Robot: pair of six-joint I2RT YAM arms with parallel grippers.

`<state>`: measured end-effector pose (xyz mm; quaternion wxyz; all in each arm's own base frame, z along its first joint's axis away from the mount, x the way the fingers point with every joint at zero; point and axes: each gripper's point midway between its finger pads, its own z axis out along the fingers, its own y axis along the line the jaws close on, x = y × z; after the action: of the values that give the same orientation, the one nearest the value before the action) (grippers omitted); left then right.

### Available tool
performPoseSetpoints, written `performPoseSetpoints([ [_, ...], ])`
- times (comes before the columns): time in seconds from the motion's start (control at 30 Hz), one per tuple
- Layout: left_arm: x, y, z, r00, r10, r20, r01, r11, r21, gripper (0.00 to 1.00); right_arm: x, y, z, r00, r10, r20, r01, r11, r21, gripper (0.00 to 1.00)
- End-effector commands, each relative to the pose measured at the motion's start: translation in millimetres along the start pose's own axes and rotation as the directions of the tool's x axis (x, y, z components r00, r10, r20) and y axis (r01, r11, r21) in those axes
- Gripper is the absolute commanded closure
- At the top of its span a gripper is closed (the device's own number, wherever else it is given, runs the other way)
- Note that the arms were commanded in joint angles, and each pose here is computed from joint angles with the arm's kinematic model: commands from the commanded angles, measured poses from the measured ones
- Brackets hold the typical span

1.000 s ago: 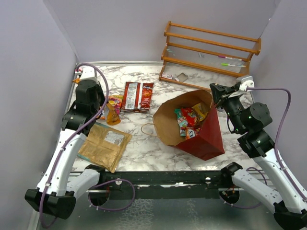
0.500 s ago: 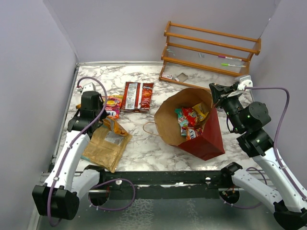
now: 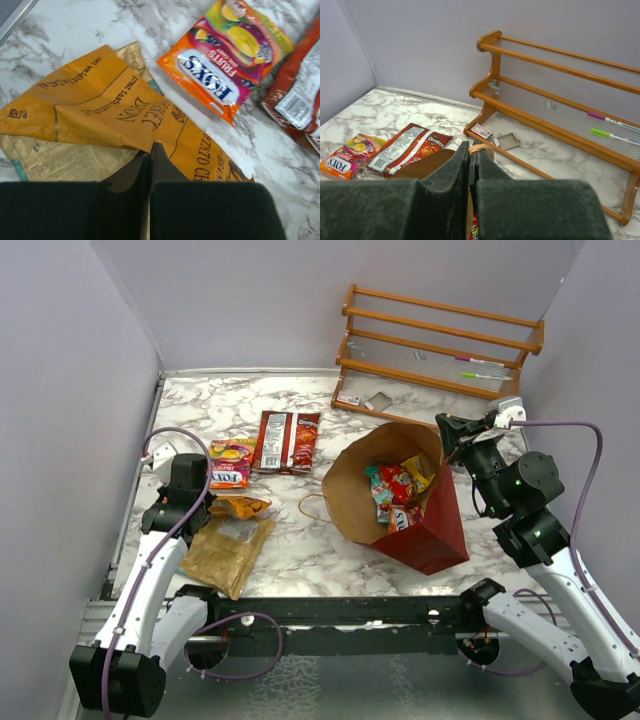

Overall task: Take the snacks out of the paper bag
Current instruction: Place the snack at the center of the board.

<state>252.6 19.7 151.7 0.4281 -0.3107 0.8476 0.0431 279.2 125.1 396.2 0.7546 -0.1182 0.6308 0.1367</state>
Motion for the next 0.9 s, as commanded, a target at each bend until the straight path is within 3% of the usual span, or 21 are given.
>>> performPoseSetpoints([
  [0.0,10.7,36.7,4.6,0.997,-0.078,0.017,0.079,0.978,-0.191,1.0,-14.1,-0.5,-0.7,0.999,-0.002,0.046,0.002,1.0,0.0,0.98],
  [0.2,31.6,55.9,10.1,0.989,-0.146,-0.01,0.136,0.945,-0.298,0.99,-17.0,-0.8,-1.7,0.999,-0.002,0.05,0.002,1.0,0.0,0.98],
  [0.37,50.0,79.6,0.7,0.955,-0.295,0.026,0.28,0.871,-0.404,0.84,-17.5,-1.5,-1.8,0.999,-0.006,0.051,0.005,1.0,0.003,0.98],
  [0.43,57.0,93.0,-4.4,0.935,-0.348,0.073,0.344,0.83,-0.439,0.83,-17.2,-1.5,-1.4,0.999,-0.006,0.051,0.006,1.0,0.004,0.98],
  [0.57,59.9,101.1,-4.7,0.911,-0.388,0.137,0.408,0.814,-0.413,0.83,-17.9,-0.6,-0.3,0.999,-0.006,0.053,0.006,1.0,-0.001,0.98],
  [0.77,65.6,105.2,-4.8,0.904,-0.403,0.142,0.423,0.801,-0.423,0.82,-16.6,-1.3,-0.5,0.999,-0.007,0.053,0.007,1.0,0.004,0.98],
  [0.87,64.7,113.1,-9.4,0.895,-0.411,0.173,0.443,0.776,-0.449,0.76,-16.0,-1.7,-0.8,0.999,-0.008,0.051,0.008,1.0,0.006,0.98],
])
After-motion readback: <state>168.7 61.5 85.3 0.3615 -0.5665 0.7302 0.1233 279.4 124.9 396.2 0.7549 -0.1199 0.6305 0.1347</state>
